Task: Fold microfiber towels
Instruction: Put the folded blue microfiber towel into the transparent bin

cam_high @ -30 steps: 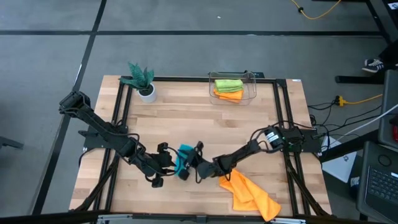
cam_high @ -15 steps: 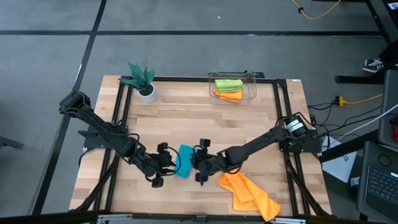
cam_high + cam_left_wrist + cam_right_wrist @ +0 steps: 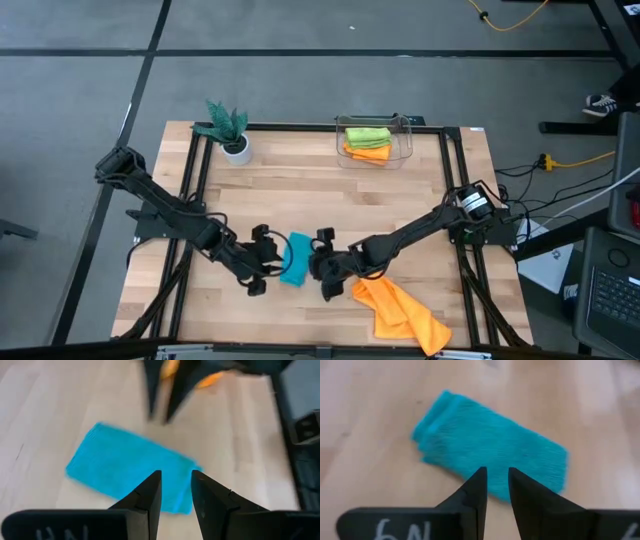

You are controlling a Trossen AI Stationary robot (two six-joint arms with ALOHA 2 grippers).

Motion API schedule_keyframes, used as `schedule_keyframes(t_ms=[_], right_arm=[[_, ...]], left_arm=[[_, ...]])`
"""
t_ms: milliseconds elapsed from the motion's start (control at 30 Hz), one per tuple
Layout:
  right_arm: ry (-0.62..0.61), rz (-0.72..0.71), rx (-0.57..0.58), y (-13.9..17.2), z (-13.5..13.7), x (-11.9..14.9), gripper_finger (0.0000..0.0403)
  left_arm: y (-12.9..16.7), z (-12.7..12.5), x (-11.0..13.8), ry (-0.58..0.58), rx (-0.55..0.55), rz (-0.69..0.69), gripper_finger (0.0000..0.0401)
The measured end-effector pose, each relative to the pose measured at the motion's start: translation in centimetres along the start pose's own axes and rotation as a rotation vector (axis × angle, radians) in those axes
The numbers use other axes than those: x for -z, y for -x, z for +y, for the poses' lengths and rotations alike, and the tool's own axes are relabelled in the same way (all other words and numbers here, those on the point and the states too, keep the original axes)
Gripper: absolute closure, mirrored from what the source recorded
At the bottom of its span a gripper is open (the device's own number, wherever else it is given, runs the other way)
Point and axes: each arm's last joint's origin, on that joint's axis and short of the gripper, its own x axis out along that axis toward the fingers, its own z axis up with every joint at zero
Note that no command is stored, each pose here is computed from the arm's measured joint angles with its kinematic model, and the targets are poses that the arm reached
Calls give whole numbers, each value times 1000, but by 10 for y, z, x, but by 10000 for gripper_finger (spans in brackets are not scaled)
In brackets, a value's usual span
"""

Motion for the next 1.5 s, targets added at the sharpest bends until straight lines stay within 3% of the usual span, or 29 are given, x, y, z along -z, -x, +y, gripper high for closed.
schedule_keyframes(t_ms=[100,233,400,533,667,1100,1500], right_arm=[[29,0,-63,-1,-1,0,306],[96,-16,-120,-2,-1,-1,249],[237,-75,-125,-16,5,0,161],[397,-24,-89,-37,12,16,123],[484,20,14,-44,12,21,116],[775,3,56,-68,4,28,130],[773,-45,62,-79,-3,30,130]], left_arm=[[-6,9,6,49,-19,26,303],[-11,19,14,117,-49,59,303],[-25,29,21,188,-83,114,303],[-39,33,26,188,-119,159,303],[-46,34,31,181,-137,192,303],[-79,50,39,217,-187,259,303],[-81,47,36,233,-139,246,303]])
